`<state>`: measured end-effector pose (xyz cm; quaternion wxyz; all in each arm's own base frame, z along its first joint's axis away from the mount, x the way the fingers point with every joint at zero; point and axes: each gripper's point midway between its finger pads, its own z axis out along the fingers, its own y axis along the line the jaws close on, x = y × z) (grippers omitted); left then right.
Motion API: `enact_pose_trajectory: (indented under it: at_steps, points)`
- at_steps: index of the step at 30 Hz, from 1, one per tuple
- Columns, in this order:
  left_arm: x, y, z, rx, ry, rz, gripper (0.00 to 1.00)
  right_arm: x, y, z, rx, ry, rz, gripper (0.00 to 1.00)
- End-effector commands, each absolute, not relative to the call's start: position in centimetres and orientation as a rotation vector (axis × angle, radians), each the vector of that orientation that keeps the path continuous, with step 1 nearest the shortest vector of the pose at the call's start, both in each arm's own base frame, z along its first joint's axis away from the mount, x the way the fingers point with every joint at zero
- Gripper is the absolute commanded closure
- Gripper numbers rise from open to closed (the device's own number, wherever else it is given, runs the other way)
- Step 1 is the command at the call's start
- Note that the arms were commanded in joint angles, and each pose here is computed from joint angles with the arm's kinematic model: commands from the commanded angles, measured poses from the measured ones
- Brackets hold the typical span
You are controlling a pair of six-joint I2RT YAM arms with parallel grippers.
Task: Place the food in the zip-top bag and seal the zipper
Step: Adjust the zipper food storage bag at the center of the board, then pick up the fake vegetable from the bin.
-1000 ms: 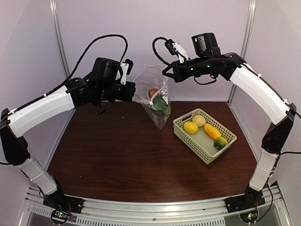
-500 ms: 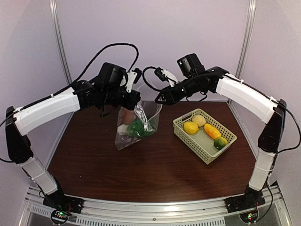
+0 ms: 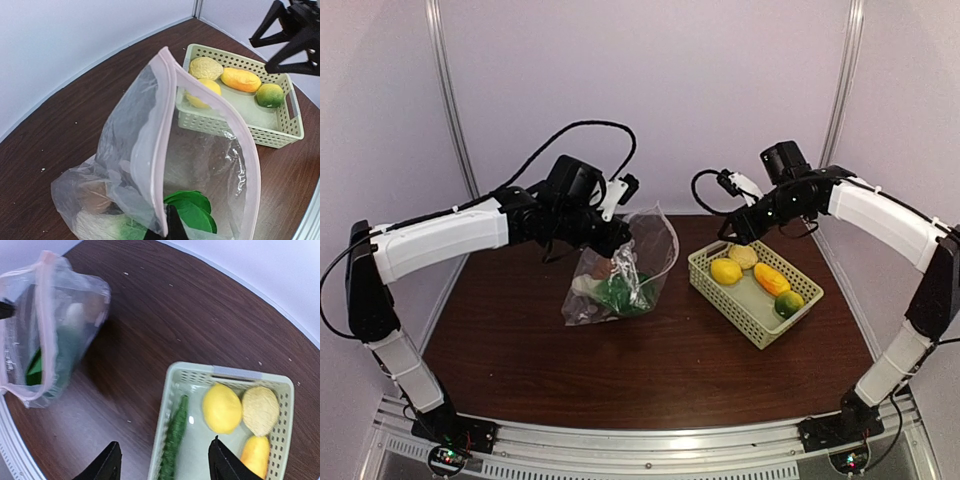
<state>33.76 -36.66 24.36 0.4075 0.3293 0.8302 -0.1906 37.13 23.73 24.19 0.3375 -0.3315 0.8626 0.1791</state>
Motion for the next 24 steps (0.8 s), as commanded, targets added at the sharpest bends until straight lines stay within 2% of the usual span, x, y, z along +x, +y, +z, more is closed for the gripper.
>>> enact_pose_trajectory:
  at_steps: [1,7,13,20,24]
  points:
    - [33.2,-37.8,23.9,0.887,2.051,-0.592,1.0,38.5,18.9,19.7,-0.956,2.338,0.294,0.4]
    - [32.6,-37.1,24.0,0.88,2.028,-0.642,1.0,39.3,17.0,15.9,-1.257,2.346,0.081,0.42]
    - [32.3,-36.4,24.7,0.864,2.01,-0.645,1.0,41.6,17.3,13.9,-1.329,2.37,0.033,0.44]
    - [32.3,-36.2,25.0,0.861,2.004,-0.647,1.0,43.4,18.5,11.4,-1.417,2.365,0.07,0.33]
    - [32.3,-36.0,25.1,0.859,2.003,-0.645,1.0,43.4,18.9,9.5,-1.474,2.39,0.107,0.3]
